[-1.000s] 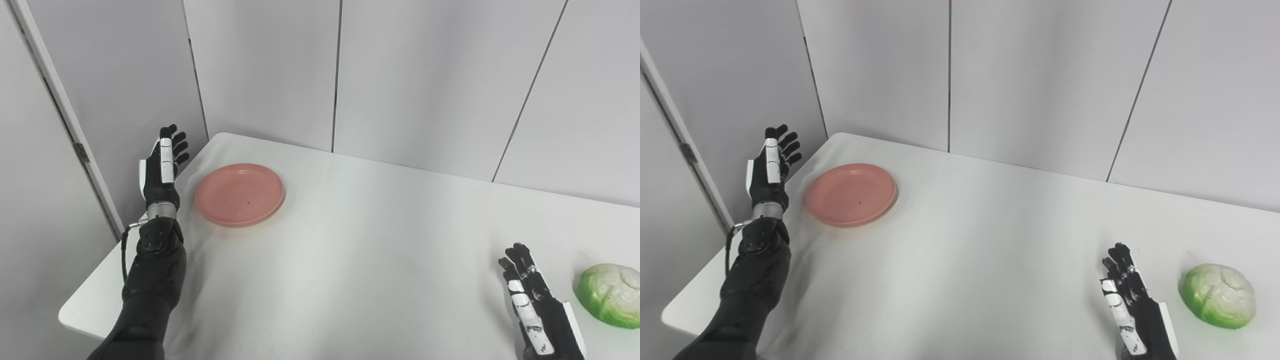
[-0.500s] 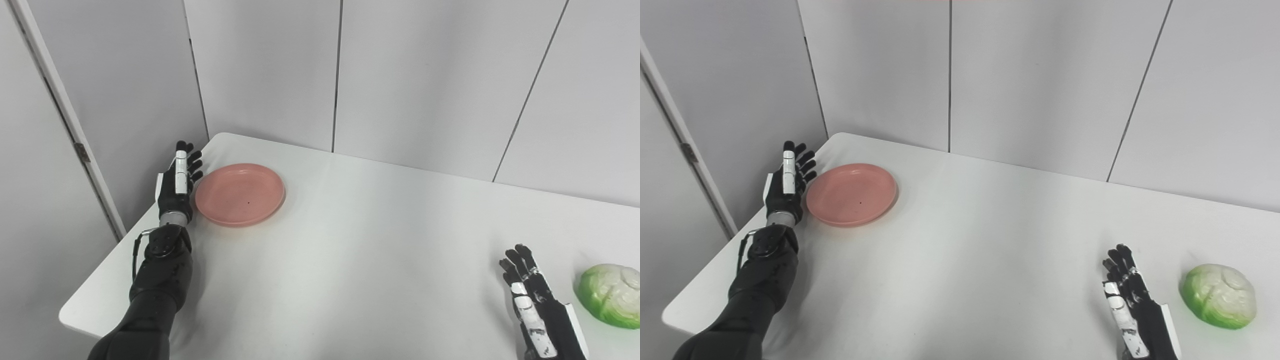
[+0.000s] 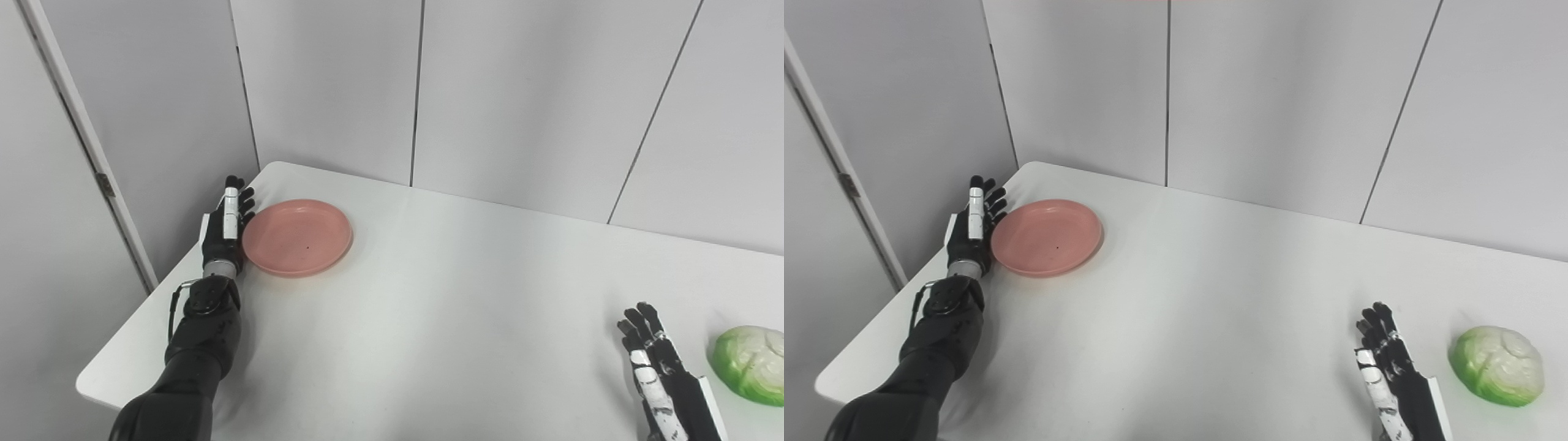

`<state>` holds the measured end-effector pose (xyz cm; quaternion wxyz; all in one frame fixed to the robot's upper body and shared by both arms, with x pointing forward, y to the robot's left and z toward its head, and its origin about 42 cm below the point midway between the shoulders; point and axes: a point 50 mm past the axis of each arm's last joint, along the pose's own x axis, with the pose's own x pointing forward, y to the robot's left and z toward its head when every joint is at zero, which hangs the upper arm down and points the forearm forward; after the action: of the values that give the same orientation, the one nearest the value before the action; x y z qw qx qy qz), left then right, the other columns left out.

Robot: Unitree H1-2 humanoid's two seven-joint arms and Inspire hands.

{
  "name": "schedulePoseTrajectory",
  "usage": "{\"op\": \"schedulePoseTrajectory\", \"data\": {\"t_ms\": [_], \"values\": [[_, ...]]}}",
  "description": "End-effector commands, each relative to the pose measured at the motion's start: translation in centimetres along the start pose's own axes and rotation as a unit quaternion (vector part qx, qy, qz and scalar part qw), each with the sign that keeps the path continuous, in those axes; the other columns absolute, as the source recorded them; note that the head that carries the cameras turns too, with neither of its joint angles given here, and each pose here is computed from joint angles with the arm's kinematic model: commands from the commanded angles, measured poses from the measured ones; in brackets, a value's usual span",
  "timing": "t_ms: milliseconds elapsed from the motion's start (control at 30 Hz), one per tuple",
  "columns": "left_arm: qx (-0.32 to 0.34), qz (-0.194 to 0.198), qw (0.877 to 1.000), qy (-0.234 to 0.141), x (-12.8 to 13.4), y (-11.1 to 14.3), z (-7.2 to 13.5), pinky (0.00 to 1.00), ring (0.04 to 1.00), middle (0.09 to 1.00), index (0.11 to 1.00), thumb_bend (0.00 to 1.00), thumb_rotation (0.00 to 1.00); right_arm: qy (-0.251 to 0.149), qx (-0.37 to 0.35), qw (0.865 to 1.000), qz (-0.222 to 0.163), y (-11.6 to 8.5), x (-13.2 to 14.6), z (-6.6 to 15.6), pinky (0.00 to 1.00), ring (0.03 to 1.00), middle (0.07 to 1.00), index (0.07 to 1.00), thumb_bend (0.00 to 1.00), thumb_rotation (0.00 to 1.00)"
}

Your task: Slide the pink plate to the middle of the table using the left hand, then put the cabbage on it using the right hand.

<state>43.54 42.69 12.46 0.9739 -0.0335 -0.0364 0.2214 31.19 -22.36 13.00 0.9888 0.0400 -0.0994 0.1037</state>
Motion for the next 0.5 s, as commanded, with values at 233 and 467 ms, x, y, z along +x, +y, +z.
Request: {"op": "schedulePoseTrajectory", "data": {"t_ms": [233, 467], "values": [[0.016, -0.027, 0.999, -0.022, 1.8, -1.6, 2.4, 0.92, 0.925, 0.905, 0.888, 0.92, 1.00, 0.005, -0.003, 1.000, -0.008, -0.4, -1.3, -0.4, 0.99, 0.930, 0.936, 0.938, 0.72, 0.69], [-0.002, -0.073, 0.997, -0.013, 1.6, -3.1, 1.7, 0.92, 0.925, 0.909, 0.895, 0.92, 1.00, 0.003, -0.010, 1.000, -0.006, -0.4, -1.2, -0.4, 0.99, 0.931, 0.936, 0.938, 0.72, 0.70]]}}
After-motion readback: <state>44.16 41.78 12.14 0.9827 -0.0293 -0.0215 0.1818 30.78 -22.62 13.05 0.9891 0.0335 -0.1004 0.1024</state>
